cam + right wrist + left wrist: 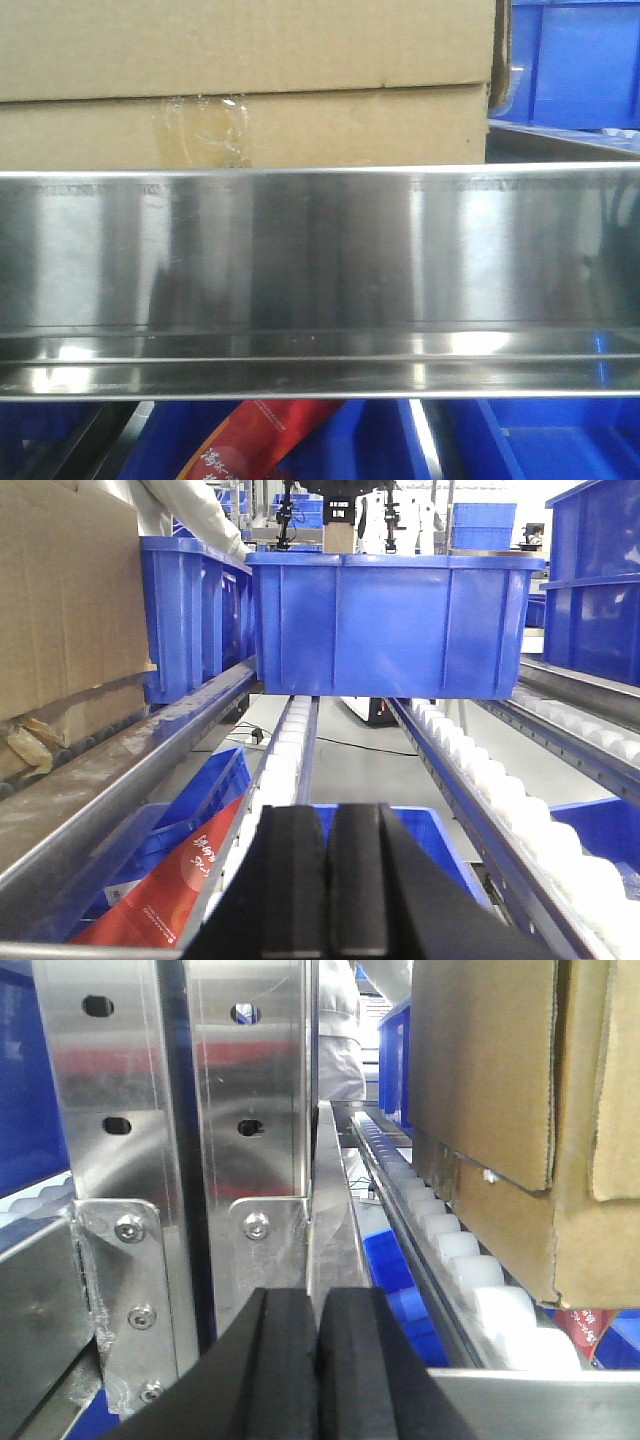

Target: Grab carton from right shelf to conveyor

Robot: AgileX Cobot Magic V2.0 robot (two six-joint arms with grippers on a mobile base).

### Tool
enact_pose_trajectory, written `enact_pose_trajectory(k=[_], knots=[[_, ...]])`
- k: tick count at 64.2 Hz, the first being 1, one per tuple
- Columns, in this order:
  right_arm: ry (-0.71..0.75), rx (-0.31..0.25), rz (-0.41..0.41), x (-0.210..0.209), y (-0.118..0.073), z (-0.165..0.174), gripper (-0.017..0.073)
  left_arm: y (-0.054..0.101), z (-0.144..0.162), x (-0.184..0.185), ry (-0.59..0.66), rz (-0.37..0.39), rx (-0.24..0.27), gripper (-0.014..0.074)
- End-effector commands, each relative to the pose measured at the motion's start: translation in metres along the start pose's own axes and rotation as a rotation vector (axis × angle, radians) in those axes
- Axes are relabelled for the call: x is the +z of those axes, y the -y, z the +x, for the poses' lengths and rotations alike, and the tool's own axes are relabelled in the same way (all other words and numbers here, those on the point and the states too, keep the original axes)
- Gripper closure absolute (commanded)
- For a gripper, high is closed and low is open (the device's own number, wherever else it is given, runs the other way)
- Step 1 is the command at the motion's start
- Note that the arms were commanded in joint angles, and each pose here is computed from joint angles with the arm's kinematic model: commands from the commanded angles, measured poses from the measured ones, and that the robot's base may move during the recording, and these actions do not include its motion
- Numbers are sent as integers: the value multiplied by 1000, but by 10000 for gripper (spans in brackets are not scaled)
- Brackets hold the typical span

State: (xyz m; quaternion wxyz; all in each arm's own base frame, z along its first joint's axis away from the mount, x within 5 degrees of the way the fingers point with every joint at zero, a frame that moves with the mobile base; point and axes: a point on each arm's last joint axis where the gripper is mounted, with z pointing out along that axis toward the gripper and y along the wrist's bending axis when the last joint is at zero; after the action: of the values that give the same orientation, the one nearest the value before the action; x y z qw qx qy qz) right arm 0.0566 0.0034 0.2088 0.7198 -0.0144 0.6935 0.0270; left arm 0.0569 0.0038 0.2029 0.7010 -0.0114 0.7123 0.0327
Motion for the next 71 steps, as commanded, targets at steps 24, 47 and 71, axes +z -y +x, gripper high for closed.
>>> enact_pose_trajectory(k=[24,47,71], knots=[[28,0,-2,0,0,-2,635,0,-3,-1,23,0,-4,601],[35,0,-2,0,0,-3,635,0,-9,-1,91,2,-4,601],[180,0,7,-2,1,-16,635,0,-24,-3,257,6,-5,601]])
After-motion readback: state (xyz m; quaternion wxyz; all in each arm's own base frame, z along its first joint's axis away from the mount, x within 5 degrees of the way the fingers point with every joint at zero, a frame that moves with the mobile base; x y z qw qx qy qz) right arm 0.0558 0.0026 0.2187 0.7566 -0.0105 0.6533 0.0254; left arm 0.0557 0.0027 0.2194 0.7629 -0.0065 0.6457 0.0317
